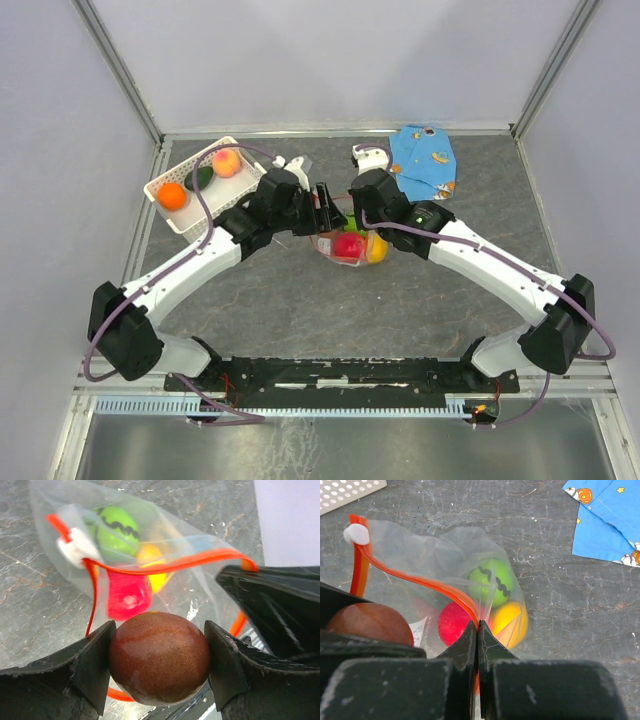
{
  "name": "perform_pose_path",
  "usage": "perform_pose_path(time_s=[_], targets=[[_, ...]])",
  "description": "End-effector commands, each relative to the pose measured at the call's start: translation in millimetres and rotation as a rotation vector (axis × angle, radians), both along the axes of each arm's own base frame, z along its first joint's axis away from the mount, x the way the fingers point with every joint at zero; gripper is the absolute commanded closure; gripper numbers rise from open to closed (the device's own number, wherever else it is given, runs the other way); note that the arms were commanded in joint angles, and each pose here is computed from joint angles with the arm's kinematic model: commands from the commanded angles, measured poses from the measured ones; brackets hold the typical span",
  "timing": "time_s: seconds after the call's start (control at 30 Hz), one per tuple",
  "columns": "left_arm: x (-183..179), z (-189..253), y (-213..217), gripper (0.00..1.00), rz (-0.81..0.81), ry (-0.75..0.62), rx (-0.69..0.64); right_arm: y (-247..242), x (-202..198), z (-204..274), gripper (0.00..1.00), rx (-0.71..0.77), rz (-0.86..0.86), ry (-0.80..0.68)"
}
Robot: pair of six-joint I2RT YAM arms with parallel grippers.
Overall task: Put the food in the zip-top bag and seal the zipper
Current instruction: Place the fake fruit in the zipper food storage bag.
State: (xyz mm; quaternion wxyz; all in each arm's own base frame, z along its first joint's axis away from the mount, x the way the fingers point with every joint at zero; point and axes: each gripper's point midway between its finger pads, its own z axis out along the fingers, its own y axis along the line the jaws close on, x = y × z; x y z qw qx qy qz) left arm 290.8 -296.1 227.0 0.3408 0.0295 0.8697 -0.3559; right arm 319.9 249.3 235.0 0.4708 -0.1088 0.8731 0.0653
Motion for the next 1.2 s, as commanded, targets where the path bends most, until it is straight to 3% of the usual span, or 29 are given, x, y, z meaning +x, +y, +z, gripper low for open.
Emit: perform_pose_path(time_s=[0.0,0.7,1.17], targets=[[14.6,-8.4,6.4,0.41,0.116,0.009,0.002,3.0,-0.3,31.2,0.98,0.1,-0.006,-0.054],[48.9,-42.8,29.1,0.31,0.31,-0.007,0.277,23.1,-8.8,30.1,0.98,0.188,0.064,-0.009],[48.2,-33.7,52.2,0.19,0.386,-0.045,0.331,36.8,-11.2,10.9,0.98,0.224,0.066,0.069]])
